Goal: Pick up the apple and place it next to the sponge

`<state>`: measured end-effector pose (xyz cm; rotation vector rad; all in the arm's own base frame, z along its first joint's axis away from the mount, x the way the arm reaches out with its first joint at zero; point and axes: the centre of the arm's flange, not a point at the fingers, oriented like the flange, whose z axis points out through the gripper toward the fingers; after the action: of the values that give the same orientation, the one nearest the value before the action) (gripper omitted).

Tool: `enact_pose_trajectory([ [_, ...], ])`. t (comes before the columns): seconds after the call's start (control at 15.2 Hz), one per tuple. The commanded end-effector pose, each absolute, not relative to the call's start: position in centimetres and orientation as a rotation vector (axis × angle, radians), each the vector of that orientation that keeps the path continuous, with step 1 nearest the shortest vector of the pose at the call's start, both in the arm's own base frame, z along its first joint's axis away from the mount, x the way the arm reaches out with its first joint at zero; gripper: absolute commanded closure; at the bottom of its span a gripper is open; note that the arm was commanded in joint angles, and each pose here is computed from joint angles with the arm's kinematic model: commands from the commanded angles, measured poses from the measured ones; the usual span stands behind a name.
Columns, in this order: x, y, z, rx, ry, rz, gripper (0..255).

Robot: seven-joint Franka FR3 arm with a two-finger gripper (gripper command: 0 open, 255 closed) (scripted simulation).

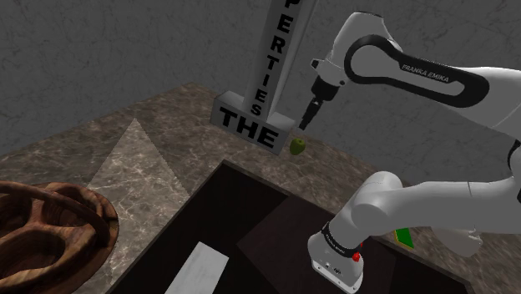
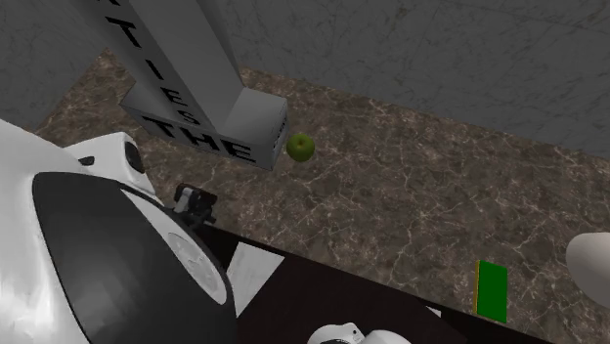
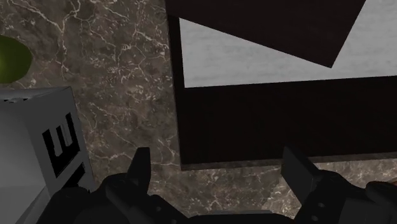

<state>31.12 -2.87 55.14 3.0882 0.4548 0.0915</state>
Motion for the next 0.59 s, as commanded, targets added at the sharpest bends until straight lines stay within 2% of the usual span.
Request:
enact_pose_trajectory([
  [0.0,31.1,-4.8,53.3,3.078,0.497,0.1,0],
  [0.53,32.2,-12.8,46.7,3.038,0.643,0.129,0],
])
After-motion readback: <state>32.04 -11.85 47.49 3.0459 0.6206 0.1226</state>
